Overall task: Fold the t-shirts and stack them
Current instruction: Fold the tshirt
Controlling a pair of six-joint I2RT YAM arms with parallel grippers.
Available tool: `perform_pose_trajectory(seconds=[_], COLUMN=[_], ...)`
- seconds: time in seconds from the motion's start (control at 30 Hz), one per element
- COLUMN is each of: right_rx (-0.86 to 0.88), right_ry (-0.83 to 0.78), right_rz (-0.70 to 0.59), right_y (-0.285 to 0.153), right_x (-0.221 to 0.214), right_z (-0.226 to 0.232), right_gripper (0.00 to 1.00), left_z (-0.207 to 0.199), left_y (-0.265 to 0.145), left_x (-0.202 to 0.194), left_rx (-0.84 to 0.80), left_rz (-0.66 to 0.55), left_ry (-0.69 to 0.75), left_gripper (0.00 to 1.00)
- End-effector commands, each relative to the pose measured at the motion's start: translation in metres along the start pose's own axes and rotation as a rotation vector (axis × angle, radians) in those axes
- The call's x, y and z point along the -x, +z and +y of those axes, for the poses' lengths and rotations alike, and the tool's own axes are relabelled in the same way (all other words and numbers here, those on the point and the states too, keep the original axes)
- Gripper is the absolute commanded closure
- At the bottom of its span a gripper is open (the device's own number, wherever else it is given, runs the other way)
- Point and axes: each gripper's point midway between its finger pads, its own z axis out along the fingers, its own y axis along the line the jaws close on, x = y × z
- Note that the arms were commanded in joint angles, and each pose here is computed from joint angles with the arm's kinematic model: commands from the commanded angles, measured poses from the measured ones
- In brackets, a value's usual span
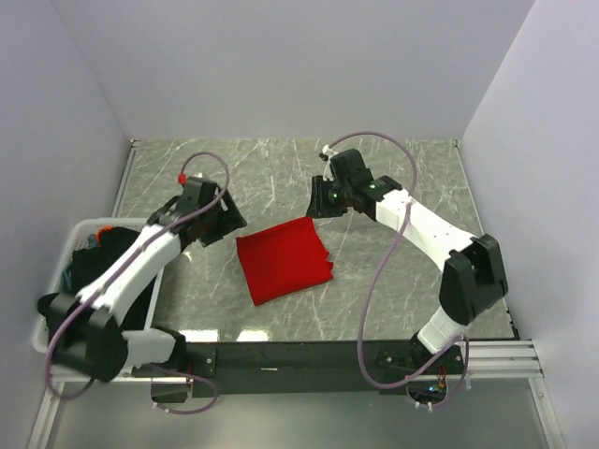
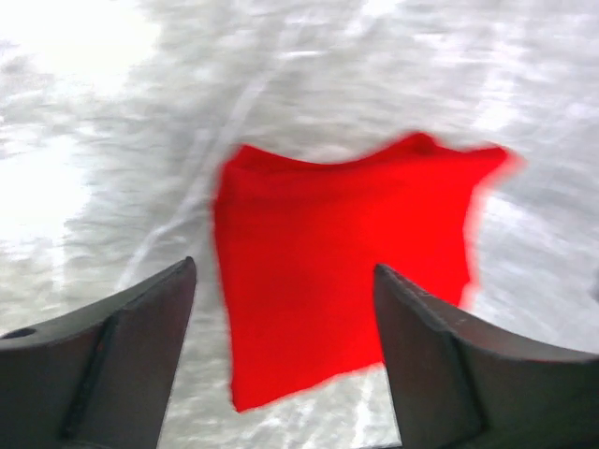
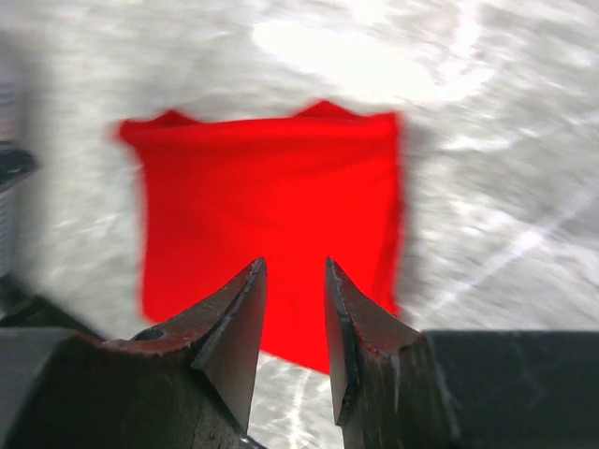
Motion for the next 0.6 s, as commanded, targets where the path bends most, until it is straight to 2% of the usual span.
perform_pose_trajectory(seconds=[0.0, 0.07, 0.13, 0.27, 0.33, 0.4, 0.57], right_rx=[0.318, 0.373, 0.470, 0.548, 0.581, 0.593, 0.600], right_ry=[-0.065, -0.058, -0.059, -0.015, 0.028, 0.100, 0.263], right_rz=[-0.083, -0.037, -0.022, 0.040, 0.035, 0.062, 0.107], right_y=[-0.006, 0.007, 0.012, 0.047, 0.057, 0.079, 0.123], right_x=[0.008, -0.007, -0.008, -0.011, 0.001, 0.002, 0.005], right_z=[0.049, 0.052, 0.064, 0.064, 0.059, 0.047, 0.006], right_gripper=[0.62, 0.62, 0.62, 0.62, 0.62, 0.62, 0.64], left_z=[-0.023, -0.036, -0.042, -0.050, -0.053, -0.049, -0.019], left_y=[-0.022, -0.019, -0.015, 0.019, 0.034, 0.058, 0.112], left_x=[-0.003, -0.013, -0.018, -0.017, -0.009, -0.006, -0.007], left_rx=[-0.218, -0.334, -0.381, -0.385, -0.386, -0.361, -0.270], left_rz=[-0.053, -0.038, -0.025, 0.003, -0.005, 0.013, 0.090], left_ry=[0.020, 0.030, 0.038, 0.036, 0.025, 0.005, -0.062], left_gripper=[0.21, 0.30, 0.38, 0.50, 0.56, 0.60, 0.62])
